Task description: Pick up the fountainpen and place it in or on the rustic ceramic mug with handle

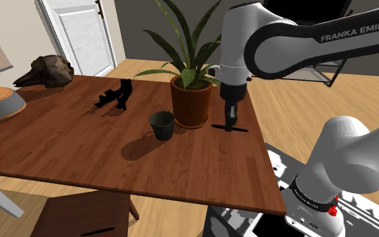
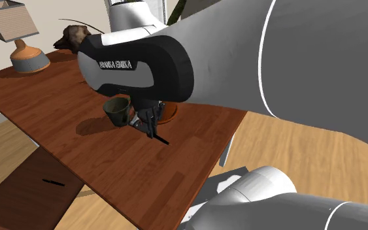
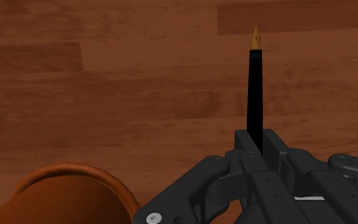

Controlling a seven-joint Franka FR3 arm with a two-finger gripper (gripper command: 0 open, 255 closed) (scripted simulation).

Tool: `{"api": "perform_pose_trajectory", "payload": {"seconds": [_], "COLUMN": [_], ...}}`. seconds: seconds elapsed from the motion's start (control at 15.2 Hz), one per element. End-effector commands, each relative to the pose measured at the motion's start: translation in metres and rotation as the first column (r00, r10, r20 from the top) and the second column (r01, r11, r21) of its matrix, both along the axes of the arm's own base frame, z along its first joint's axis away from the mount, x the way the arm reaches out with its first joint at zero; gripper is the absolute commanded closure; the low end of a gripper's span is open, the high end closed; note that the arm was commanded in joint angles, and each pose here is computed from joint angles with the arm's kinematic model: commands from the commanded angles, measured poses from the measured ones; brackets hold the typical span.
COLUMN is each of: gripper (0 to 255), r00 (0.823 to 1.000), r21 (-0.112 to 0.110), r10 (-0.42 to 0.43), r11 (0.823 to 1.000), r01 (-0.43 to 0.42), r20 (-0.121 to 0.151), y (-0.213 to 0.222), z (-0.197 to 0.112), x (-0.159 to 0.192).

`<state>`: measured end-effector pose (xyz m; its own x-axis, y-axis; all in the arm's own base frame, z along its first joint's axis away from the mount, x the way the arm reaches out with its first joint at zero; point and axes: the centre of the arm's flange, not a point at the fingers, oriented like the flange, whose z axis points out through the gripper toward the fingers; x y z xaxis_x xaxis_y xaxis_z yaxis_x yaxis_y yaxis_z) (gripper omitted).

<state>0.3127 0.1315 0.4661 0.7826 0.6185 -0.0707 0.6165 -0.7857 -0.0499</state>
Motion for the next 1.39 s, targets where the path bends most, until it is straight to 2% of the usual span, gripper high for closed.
{"api": "perform_pose_trajectory", "payload": {"seconds": [0.0,0.4,1.32], "gripper": [255,255,255], "r00": [1.0,1.0,1.0], "r21": [0.0,0.0,0.0], "r10": [0.0,0.0,0.0], "r11": [1.0,1.0,1.0], "r01": [0.0,0.0,0.0], "r20": [0.0,0.0,0.0], "y": [-0.001,-0.001,0.071], "z": [0.011,0.04,0.047], "x": [0.0,0.0,0.17]}}
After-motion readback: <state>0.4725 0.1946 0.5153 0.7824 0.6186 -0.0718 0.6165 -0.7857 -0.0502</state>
